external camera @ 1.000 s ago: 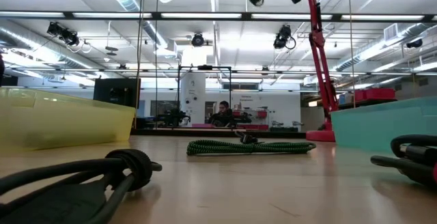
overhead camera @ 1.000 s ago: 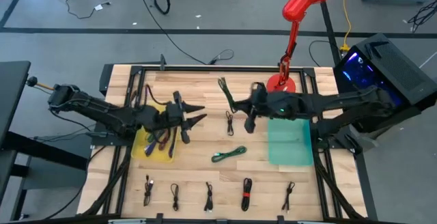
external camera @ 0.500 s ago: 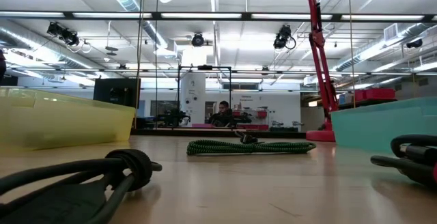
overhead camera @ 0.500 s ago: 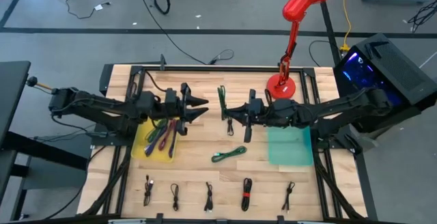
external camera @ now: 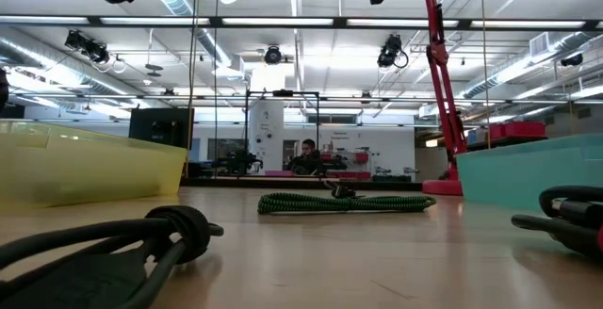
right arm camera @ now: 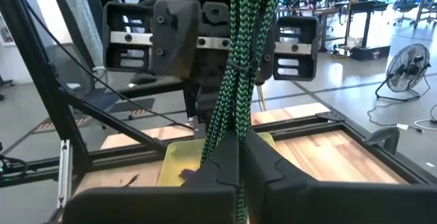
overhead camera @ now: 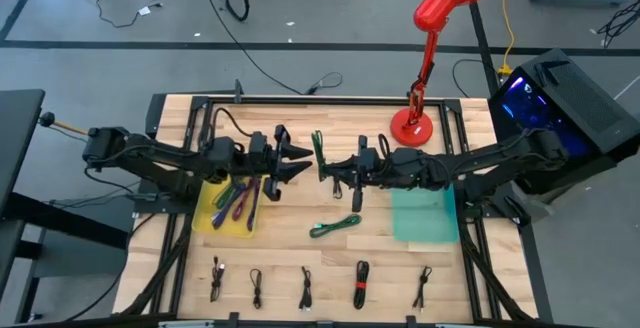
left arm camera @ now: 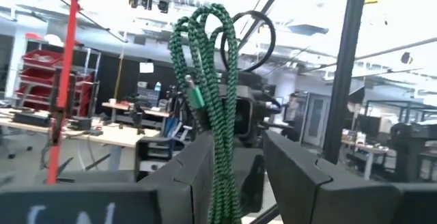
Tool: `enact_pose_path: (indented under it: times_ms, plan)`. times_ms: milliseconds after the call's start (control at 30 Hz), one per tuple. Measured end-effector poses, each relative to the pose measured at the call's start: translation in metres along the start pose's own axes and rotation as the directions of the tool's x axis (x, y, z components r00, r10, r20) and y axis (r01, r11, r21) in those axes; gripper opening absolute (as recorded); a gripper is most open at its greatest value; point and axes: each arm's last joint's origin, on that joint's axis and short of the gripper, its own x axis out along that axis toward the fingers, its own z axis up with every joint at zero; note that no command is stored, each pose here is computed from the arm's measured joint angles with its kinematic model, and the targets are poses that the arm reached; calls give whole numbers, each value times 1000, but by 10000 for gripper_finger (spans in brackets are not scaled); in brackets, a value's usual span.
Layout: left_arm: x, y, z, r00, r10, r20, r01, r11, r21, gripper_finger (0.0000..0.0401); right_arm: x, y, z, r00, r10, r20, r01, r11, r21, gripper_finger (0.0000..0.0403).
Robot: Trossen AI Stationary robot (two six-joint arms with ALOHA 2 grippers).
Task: Pick & Place USB Port
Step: Put the black and green charger cable into the yellow bin
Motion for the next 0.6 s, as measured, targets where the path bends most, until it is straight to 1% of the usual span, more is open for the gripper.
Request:
enact_pose_path:
  times_ms: [233,333,600]
  plan:
    - [1,0,-2,1000,-8,-3,8,1000,-10,133,6,1,-6,1000,2,-1,-2,1000,4,0]
    - [1,0,-3,1000,-1,-4,0,1000,-10,133,10,2,-8,1000,19,17,-19,1000,11,0]
    - [1,1,-6,999,11,-31,-11,1000,-9,133,9,5,-4,998,41,49,-41,999,-16,0]
